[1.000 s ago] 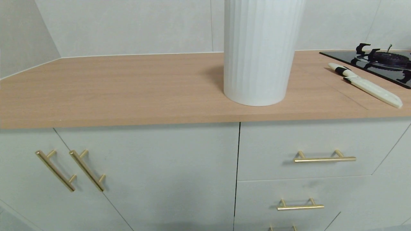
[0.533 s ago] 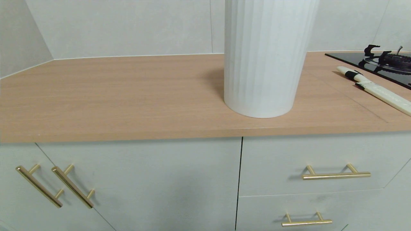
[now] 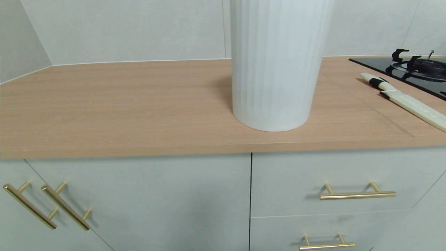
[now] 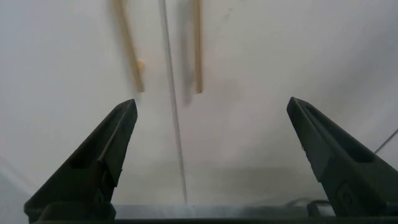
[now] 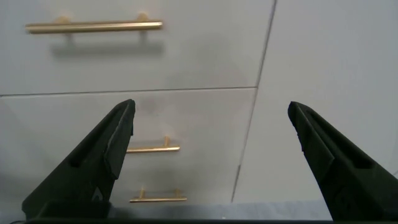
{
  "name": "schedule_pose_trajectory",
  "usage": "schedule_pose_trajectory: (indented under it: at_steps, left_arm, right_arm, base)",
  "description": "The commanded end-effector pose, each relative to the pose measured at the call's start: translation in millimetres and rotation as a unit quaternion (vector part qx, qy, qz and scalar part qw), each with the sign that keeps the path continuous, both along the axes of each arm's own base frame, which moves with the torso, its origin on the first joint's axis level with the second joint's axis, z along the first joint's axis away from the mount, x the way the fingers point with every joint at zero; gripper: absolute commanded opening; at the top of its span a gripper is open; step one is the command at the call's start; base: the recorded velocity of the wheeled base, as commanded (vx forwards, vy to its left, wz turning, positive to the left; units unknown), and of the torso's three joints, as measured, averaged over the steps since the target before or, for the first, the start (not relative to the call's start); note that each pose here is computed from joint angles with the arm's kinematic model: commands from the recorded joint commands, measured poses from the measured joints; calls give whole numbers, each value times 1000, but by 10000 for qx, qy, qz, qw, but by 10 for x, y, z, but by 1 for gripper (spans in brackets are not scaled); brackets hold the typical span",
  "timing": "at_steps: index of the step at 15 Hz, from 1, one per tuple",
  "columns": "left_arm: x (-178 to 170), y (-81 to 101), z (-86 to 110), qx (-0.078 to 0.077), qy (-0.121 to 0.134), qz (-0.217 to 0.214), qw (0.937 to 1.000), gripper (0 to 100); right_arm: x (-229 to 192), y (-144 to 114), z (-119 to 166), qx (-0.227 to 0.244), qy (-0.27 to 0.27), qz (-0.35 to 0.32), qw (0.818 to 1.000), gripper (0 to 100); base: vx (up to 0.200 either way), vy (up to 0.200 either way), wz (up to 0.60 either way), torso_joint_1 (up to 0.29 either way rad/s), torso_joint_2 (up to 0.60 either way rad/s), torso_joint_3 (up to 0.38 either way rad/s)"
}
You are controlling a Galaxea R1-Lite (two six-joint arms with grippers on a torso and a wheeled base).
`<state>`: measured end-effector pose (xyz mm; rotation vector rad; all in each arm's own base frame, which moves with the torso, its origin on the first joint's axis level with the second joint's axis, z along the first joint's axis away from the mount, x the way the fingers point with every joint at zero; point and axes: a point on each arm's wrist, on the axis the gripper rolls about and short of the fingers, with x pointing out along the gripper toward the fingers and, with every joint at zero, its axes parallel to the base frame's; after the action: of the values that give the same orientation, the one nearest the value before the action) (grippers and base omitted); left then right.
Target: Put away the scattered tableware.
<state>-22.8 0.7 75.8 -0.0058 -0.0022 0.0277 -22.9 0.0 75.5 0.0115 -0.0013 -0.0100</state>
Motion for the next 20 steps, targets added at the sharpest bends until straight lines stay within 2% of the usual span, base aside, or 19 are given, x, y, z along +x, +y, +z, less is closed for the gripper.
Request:
schedule_pose_trajectory:
  at_steps: [1,3,20]
  left_arm:
    - [1,0,-1,-2,11,0,10000,100]
    - [1,0,-1,-10,10,0,10000,100]
    - [1,0,-1,-2,11,0,10000,100]
  right_arm:
    - [1,0,0,-4,6,-4,10000,100]
    - [1,0,0,-4,6,-4,10000,100]
    - [1,1,-1,-27,14,19,10000,100]
  base:
    - [0,-200,0,-2,7,7]
    - [0,-200,0,2,2,2]
    - [0,0,0,3,-12,-10]
